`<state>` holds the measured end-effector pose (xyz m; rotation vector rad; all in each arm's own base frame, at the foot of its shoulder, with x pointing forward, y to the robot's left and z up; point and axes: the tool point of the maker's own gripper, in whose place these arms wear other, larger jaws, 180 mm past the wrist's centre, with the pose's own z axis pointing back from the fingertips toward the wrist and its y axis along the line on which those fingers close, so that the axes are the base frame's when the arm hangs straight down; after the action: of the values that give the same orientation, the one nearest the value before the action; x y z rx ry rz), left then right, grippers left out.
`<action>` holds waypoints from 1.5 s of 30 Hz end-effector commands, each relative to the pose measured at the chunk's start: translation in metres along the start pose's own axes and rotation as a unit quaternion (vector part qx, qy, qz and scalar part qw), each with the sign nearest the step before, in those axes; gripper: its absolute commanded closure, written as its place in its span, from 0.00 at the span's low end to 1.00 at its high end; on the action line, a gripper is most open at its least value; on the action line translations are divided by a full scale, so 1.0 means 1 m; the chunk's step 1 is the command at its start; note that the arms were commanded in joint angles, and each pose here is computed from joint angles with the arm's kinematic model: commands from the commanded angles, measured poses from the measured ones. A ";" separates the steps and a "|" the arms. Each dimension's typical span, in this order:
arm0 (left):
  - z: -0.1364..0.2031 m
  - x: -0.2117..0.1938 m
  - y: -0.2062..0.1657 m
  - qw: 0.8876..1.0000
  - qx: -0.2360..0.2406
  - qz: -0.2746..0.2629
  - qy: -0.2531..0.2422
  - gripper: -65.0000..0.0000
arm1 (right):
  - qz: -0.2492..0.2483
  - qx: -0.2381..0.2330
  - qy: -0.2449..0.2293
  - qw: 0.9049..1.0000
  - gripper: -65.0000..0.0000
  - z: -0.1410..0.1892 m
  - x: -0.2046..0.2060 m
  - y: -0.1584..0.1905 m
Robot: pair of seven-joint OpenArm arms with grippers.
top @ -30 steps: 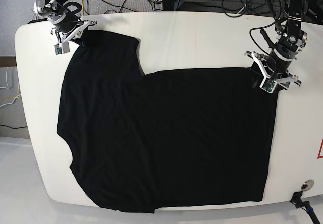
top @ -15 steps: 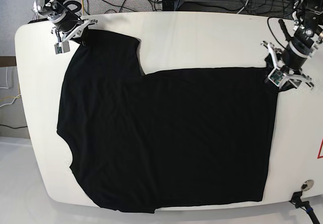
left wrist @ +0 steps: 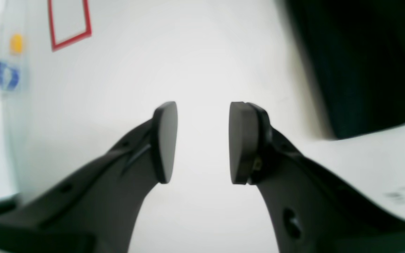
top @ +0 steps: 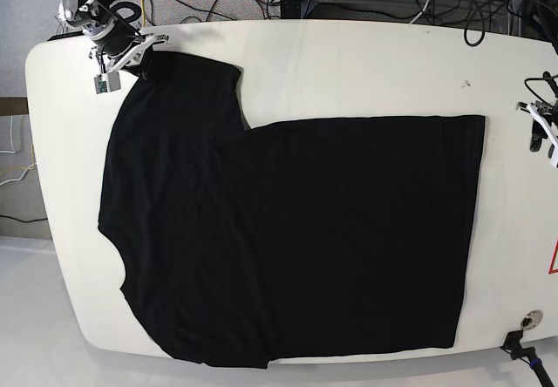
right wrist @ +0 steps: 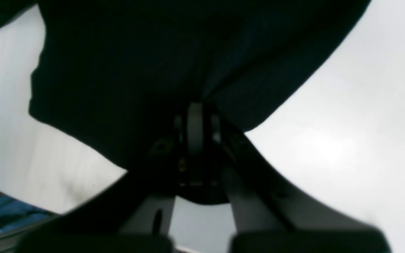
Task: Fold the T-shirt properly
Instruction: 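Move the left gripper along the shirt edge toward the hem corner, then grasp the shirt's side edge with the left gripper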
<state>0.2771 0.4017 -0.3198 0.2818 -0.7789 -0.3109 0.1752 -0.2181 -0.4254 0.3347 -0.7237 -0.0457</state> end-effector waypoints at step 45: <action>-0.074 0.027 0.009 0.995 -0.092 0.004 0.038 0.59 | 0.021 -0.001 0.009 1.000 1.00 0.001 0.005 -0.003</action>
<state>0.3397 0.4010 -0.3668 0.0904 -0.6305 -0.3567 0.1785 -0.2170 -0.4244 0.3378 -0.7223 -0.0299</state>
